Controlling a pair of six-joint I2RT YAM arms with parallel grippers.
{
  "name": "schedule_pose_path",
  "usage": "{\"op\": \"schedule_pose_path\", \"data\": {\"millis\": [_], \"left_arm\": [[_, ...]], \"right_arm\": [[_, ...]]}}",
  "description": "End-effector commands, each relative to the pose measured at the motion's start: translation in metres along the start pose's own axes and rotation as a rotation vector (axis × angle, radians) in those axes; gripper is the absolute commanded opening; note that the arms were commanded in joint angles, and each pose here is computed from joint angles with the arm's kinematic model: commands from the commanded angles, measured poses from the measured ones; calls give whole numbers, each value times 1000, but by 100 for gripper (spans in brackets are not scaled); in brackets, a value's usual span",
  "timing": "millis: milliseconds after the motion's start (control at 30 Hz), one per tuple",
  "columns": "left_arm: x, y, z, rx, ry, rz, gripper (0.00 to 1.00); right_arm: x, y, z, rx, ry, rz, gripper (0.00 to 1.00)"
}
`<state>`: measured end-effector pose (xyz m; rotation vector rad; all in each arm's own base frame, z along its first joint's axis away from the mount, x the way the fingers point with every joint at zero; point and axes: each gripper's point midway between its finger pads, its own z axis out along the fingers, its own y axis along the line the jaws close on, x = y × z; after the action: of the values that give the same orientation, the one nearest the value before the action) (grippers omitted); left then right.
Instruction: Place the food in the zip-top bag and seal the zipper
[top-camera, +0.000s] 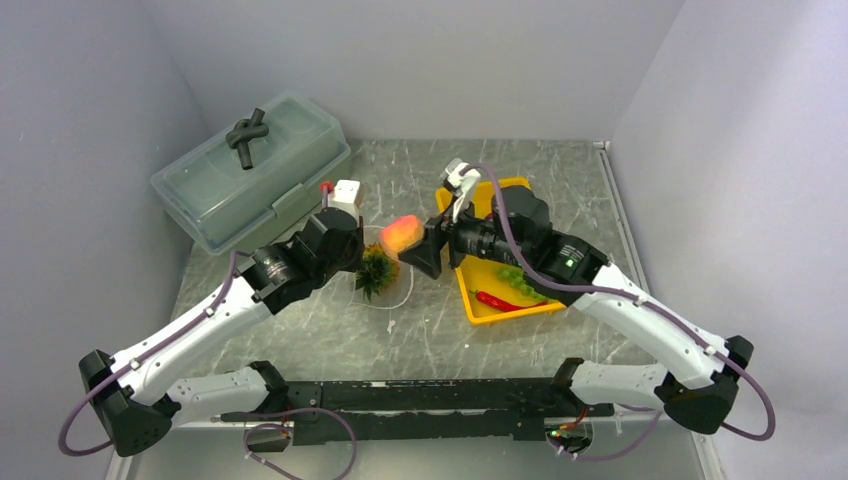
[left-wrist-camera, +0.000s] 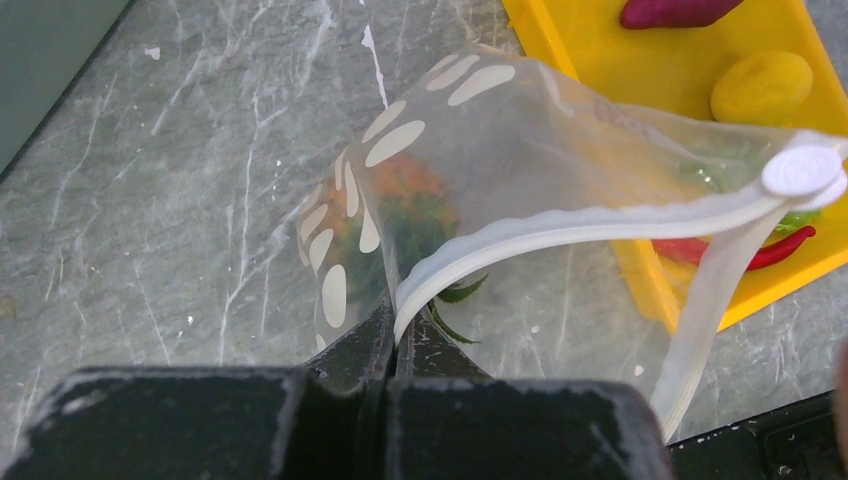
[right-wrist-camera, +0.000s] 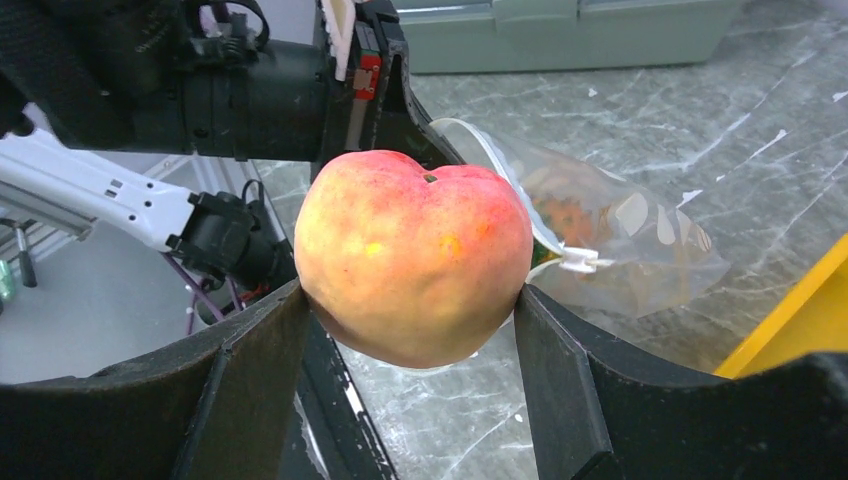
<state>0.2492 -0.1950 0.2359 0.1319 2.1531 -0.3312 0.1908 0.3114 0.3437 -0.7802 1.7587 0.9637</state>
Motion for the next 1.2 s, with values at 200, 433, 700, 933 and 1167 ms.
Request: {"op": "schedule_pose_path", "data": {"millis": [200, 433, 700, 933, 1167], "left_arm": [[-22, -9, -8, 30, -39, -32, 0], [-21, -10, -8, 35, -30, -37, 0], [-19, -15, -10, 61, -12, -48, 0], [-18, -17, -14, 76, -6, -49, 0], [-16, -18, -14, 86, 3, -45, 0]], "right_arm": [[-2, 12, 28, 30, 12, -68, 37], [27, 0, 43, 129, 103, -91, 37], [50, -23, 63, 261, 193, -84, 37], [47, -42, 73, 386, 193, -71, 38], [39, -50, 83, 452, 157, -38, 41]]}}
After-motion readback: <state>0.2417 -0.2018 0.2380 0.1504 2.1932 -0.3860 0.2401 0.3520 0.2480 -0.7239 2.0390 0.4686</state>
